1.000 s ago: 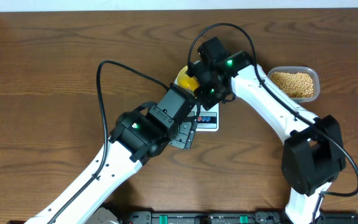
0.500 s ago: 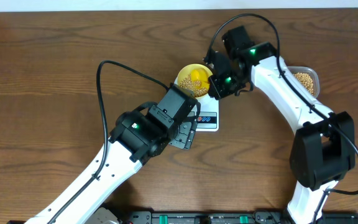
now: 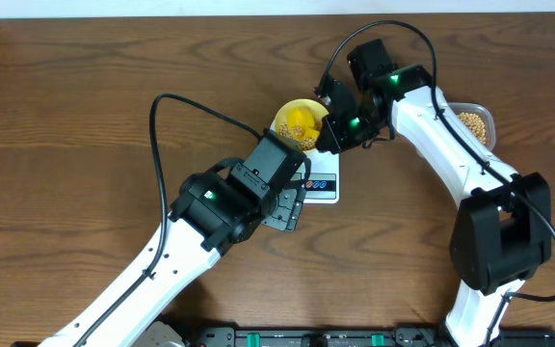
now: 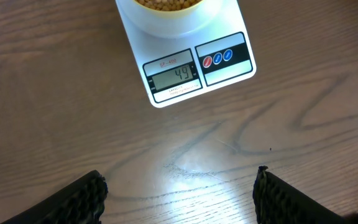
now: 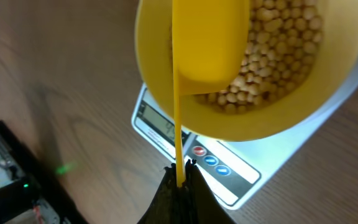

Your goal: Scoop item into bowl and weigh 50g on scale

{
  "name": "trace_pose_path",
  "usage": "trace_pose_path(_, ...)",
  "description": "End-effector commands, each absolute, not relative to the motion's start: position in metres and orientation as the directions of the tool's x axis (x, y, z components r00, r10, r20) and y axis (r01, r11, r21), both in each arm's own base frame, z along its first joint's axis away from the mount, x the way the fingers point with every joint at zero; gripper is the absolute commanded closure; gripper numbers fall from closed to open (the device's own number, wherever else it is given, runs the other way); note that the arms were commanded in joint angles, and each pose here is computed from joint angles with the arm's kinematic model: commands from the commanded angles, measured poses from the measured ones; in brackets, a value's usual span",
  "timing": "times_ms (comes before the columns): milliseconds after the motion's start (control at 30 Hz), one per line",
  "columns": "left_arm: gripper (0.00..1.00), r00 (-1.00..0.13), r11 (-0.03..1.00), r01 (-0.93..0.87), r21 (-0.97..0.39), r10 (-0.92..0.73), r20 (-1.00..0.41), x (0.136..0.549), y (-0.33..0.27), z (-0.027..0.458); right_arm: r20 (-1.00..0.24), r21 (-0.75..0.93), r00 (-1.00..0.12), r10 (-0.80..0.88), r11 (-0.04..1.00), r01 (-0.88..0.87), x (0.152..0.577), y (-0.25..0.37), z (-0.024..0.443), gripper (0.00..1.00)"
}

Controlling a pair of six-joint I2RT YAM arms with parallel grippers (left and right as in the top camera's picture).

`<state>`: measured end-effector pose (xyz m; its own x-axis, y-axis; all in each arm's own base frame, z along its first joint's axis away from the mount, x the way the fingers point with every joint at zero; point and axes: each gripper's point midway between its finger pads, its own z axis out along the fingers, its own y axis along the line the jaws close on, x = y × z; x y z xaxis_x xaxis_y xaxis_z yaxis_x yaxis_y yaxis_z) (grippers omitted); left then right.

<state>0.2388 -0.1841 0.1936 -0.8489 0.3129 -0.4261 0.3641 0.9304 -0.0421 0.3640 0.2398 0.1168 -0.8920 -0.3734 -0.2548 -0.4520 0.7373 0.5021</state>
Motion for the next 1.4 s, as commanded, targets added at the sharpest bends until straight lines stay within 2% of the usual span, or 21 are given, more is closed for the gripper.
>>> trace_pose_path(0,0.22,-0.842,0.928,0.369,-0.044,0.315,-0.438,0.242,-0.186,0.199,-0.275,0.539,-0.892,-0.358,0.711,-0.452,0.367,0.247,0.13,0.99)
trace_pose_path(233,0.22,-0.842,0.928,0.369,-0.044,0.315,-0.438,0.242,-0.186,0.199,-0.326,0.529,-0.878,-0.349,0.703,-0.476,0.376,0.249,0.154,0.99)
trace_pose_path(833,0.22,-0.842,0.928,0.369,-0.044,0.315,-0.438,0.242,-0.186,0.199,-0.311,0.518,-0.887,-0.342,0.721,-0.46,0.379,0.23,0.166,0.99)
trace_pose_path(1367,0.21,-0.842,0.928,0.369,-0.044,0.315,-0.438,0.242,-0.186,0.199,-0.32,0.38,-0.849,-0.42,0.764,-0.521,0.38,0.209,0.183,0.99)
